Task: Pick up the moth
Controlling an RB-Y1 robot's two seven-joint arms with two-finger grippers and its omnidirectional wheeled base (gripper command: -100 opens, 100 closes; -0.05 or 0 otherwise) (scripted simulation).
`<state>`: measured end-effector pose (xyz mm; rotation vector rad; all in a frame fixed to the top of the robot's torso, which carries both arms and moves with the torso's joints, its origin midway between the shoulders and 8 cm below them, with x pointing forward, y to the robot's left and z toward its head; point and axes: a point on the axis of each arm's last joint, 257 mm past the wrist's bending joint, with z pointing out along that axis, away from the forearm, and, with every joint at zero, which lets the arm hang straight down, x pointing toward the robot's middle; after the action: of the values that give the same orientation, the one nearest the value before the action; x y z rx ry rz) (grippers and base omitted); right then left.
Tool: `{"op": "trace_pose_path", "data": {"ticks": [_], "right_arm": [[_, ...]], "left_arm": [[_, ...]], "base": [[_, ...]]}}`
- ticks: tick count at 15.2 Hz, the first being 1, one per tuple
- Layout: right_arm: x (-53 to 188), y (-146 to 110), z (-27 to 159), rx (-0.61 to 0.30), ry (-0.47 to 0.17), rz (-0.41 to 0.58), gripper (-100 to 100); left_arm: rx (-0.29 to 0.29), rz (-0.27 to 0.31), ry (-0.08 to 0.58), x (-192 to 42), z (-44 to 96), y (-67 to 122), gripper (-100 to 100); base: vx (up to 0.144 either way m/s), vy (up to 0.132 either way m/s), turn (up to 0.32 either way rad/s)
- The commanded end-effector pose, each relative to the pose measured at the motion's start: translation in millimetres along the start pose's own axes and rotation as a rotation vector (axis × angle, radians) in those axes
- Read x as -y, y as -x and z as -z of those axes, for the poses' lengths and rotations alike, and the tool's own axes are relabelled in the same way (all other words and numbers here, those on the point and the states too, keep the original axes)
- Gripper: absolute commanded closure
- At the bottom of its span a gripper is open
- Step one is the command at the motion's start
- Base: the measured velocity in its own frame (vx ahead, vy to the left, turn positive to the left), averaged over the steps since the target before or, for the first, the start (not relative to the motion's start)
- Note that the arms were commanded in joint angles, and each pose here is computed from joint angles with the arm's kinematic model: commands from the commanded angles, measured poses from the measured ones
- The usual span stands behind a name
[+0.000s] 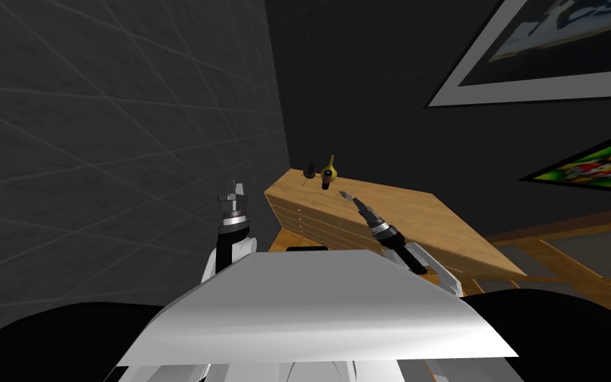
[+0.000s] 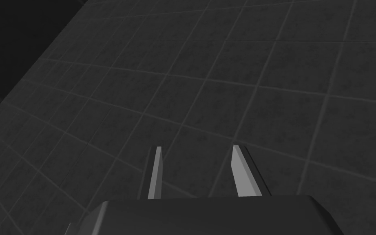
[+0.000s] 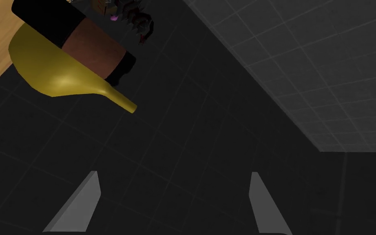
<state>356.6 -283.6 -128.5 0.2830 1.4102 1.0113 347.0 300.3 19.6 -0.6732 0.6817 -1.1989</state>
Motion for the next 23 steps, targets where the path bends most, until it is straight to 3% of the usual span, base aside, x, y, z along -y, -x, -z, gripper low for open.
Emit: {"op": "trace_pose_path", "data": {"ticks": [1,6,9,11,12,14,15,16,17,19,20,22,23], "right_arm": [[19.9,-8.4,11.6,-0.061,-0.045,0.048,-100],[37.7,-14.4,22.8,-0.145,-0.080,0.111,-100],[73.1,-22.9,48.3,-0.251,-0.156,0.194,-100],[73.4,-21.7,48.5,-0.278,-0.152,0.214,-100],[90.7,-24.2,62.9,-0.326,-0.190,0.252,-100],[90.9,-22.9,63.0,-0.345,-0.187,0.266,-100],[107.8,-23.9,78.2,-0.396,-0.223,0.306,-100],[108.0,-22.5,78.2,-0.413,-0.220,0.319,-100],[124.1,-23.0,94.2,-0.457,-0.257,0.352,-100],[124.4,-20.4,94.0,-0.481,-0.252,0.372,-100],[139.5,-19.0,110.2,-0.531,-0.286,0.410,-100],[140.1,-16.6,110.2,-0.549,-0.283,0.425,-100],[154.8,-13.6,127.0,-0.602,-0.316,0.464,-100]], "left_arm": [[0.000,0.000,0.000,0.0,0.0,0.0,0],[0.000,0.000,0.000,0.0,0.0,0.0,0],[0.000,0.000,0.000,0.0,0.0,0.0,0],[0.000,0.000,0.000,0.0,0.0,0.0,0],[0.000,0.000,0.000,0.0,0.0,0.0,0],[0.000,0.000,0.000,0.0,0.0,0.0,0],[0.000,0.000,0.000,0.0,0.0,0.0,0],[0.000,0.000,0.000,0.0,0.0,0.0,0],[0.000,0.000,0.000,0.0,0.0,0.0,0],[0.000,0.000,0.000,0.0,0.0,0.0,0],[0.000,0.000,0.000,0.0,0.0,0.0,0],[0.000,0.000,0.000,0.0,0.0,0.0,0],[0.000,0.000,0.000,0.0,0.0,0.0,0]], "base": [[-0.011,-0.007,0.184],[-0.008,-0.010,0.133],[-0.009,-0.009,0.212],[-0.007,-0.015,0.140],[-0.006,-0.010,0.177],[-0.005,-0.012,0.130],[-0.006,-0.006,0.217],[-0.006,-0.011,0.200],[-0.005,-0.013,0.245],[-0.003,-0.014,0.131],[-0.002,-0.010,0.131],[-0.001,-0.009,0.137],[-0.001,-0.006,0.218]]}}
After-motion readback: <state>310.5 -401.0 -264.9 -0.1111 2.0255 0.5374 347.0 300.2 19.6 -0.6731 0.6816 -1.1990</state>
